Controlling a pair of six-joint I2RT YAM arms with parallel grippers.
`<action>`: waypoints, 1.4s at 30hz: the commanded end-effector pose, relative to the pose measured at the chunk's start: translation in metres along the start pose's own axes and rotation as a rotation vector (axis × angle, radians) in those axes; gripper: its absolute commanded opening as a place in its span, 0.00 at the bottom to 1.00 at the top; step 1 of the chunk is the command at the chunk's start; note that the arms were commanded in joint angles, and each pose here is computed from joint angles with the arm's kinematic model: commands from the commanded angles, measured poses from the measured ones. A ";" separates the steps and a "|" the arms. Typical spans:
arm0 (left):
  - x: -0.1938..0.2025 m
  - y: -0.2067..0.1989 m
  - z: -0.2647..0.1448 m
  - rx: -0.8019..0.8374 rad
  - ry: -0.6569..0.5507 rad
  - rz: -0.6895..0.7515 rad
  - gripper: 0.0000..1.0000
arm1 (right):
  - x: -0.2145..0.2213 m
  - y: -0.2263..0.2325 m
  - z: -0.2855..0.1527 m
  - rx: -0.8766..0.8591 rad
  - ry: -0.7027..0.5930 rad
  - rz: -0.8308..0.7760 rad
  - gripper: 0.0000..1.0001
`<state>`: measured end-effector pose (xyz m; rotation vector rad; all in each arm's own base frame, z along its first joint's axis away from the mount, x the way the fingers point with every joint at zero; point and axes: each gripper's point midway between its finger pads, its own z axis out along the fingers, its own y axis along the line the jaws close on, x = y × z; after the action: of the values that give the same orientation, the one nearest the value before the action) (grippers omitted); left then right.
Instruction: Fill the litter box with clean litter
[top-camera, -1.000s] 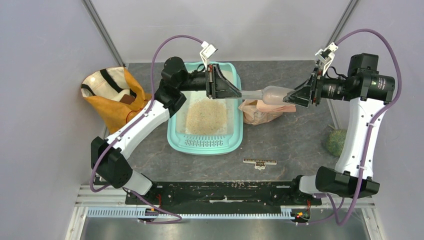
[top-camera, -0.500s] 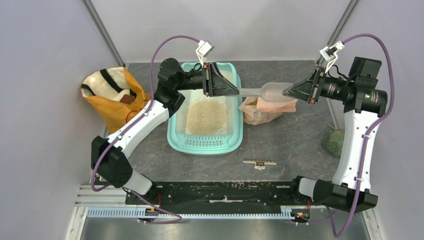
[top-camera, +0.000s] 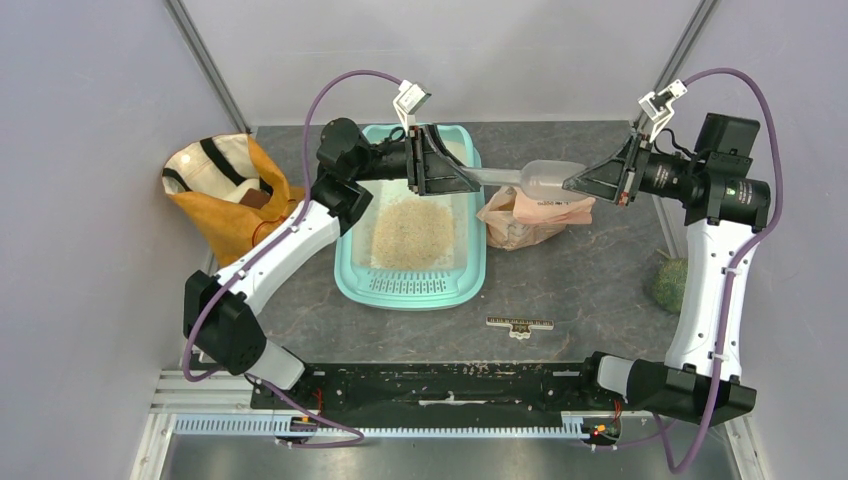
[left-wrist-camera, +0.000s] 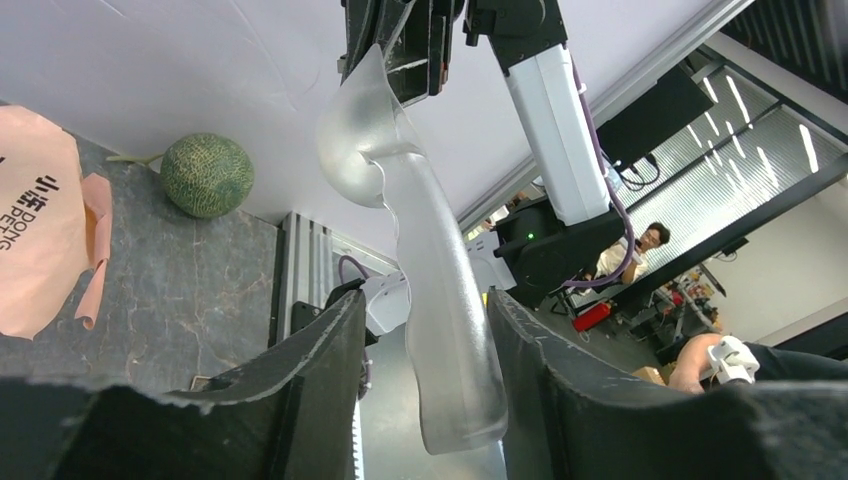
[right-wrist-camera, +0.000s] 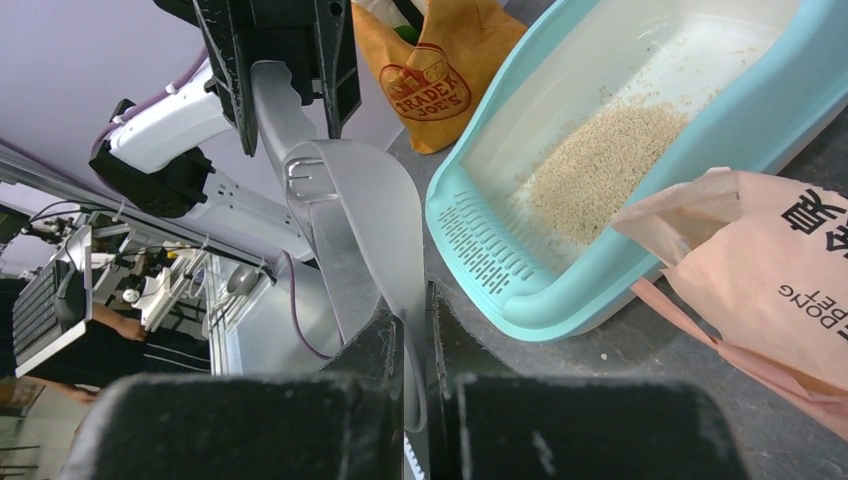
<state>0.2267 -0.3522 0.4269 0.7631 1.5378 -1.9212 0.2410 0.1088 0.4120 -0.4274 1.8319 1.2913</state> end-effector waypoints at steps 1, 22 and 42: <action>-0.003 -0.010 -0.001 0.027 0.011 -0.001 0.57 | 0.002 0.014 0.000 -0.054 0.001 -0.026 0.00; 0.014 -0.007 -0.015 -0.014 0.012 -0.093 0.61 | 0.011 0.009 0.014 0.002 0.069 -0.093 0.00; 0.012 0.003 -0.012 -0.044 -0.032 -0.139 0.46 | 0.016 -0.003 0.021 0.030 0.081 -0.069 0.00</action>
<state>0.2278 -0.3446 0.4044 0.6319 1.6684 -1.9653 0.2438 0.1280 0.3878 -0.5037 1.9214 1.2370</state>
